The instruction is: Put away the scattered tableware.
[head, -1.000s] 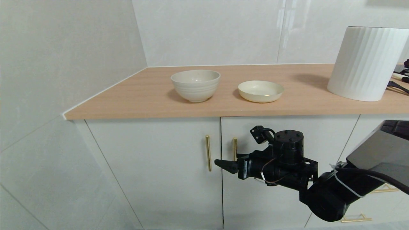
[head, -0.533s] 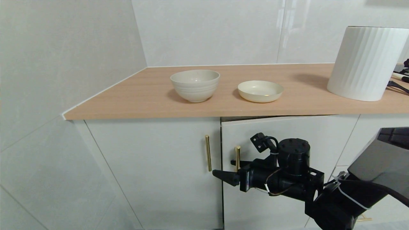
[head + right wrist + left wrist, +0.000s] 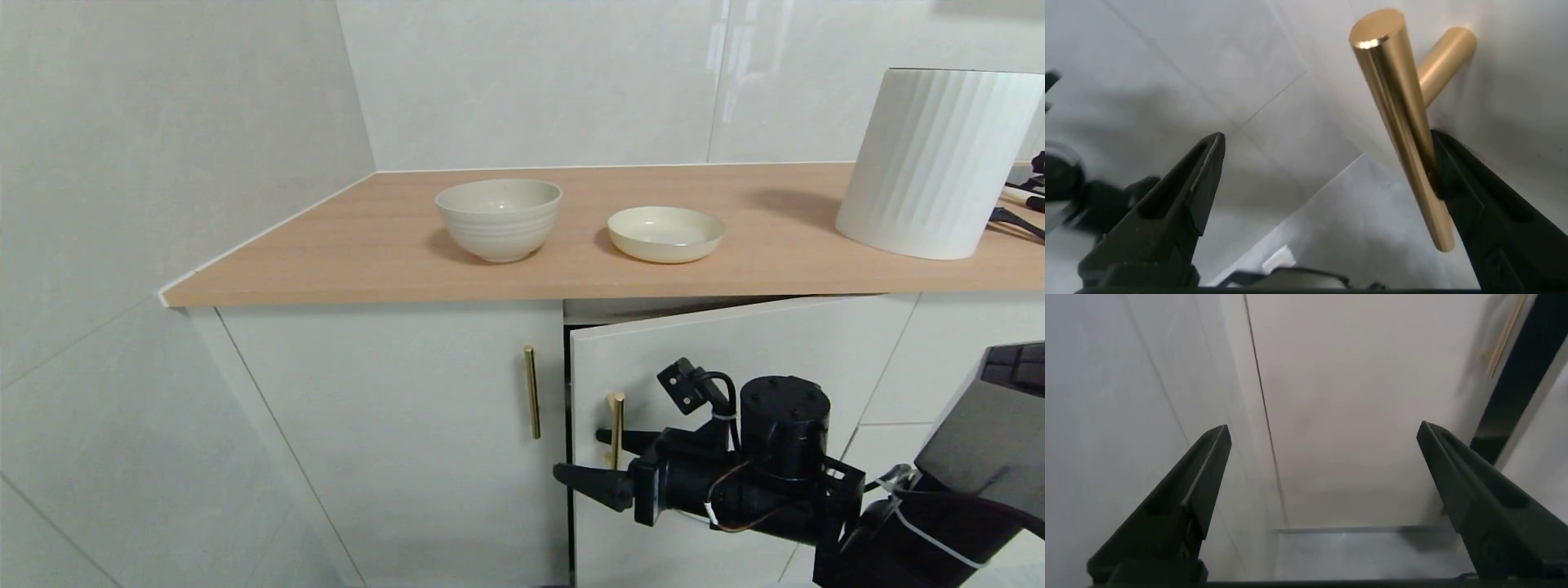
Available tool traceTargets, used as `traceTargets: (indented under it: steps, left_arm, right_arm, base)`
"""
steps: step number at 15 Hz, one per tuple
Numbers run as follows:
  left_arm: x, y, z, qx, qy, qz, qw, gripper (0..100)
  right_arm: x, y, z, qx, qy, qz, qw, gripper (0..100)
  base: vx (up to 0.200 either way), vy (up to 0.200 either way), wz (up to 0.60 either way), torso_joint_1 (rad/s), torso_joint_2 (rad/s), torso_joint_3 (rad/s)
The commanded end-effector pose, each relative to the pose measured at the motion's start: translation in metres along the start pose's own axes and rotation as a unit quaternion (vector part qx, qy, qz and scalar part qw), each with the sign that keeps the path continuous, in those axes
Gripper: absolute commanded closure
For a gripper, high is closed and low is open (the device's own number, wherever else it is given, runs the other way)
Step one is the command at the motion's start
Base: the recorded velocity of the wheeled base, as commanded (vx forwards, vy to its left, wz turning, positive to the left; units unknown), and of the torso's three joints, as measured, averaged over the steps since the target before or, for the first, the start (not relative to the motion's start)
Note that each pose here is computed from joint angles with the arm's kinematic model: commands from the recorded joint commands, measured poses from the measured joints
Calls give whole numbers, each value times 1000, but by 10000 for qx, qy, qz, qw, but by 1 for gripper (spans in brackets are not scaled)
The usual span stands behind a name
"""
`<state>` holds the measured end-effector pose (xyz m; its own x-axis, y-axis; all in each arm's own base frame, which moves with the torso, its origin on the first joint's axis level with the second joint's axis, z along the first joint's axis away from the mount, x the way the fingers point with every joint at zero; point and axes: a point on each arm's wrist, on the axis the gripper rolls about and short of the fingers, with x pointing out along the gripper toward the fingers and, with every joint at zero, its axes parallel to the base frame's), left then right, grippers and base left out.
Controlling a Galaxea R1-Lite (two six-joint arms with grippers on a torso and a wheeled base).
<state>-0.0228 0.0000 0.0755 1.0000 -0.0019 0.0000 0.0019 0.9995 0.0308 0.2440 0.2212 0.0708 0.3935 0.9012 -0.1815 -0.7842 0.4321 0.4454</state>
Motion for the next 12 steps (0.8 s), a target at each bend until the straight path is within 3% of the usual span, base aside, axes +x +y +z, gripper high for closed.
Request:
traceTargets:
  steps: [1, 2, 3, 5, 7, 9, 10, 12]
  left_arm:
    - [0, 0, 0, 183, -3, -67, 9998, 0]
    - [1, -1, 1, 420, 23, -215, 9989, 0]
    - [1, -1, 15, 449, 22, -415, 9981, 0]
    - [10, -2, 71, 378, 43, -922, 9950, 0]
    - [47, -2, 119, 302, 522, -1267, 9901, 0]
    - [97, -2, 147, 241, 1061, -1374, 9845, 0]
    - [128, -4, 154, 207, 1359, -1479, 9794, 0]
    - [172, -17, 144, 220, 1783, -1884, 9655, 0]
  right_arm:
    - [-8, 3, -6, 66, 177, 66, 9998, 0]
    - [-10, 4, -7, 68, 203, 113, 9997, 0]
    - [-12, 4, -9, 65, 200, 123, 9997, 0]
    - [-14, 6, -10, 27, 155, 157, 9998, 0]
    - [-17, 11, -11, -10, 128, 224, 9997, 0]
    - [-17, 14, -12, -18, 149, 265, 9995, 0]
    - [-17, 15, -12, -20, 153, 271, 9995, 0]
    - [-18, 16, -15, -16, 198, 285, 9994, 0]
  base:
    - [0, 0, 0, 0, 0, 0]
    - [0, 0, 0, 0, 0, 0]
    - [0, 0, 0, 0, 0, 0]
    - [0, 0, 0, 0, 0, 0]
    - [0, 0, 0, 0, 0, 0]
    - [0, 0, 0, 0, 0, 0]
    - [0, 0, 0, 0, 0, 0]
    - [0, 0, 0, 0, 0, 0]
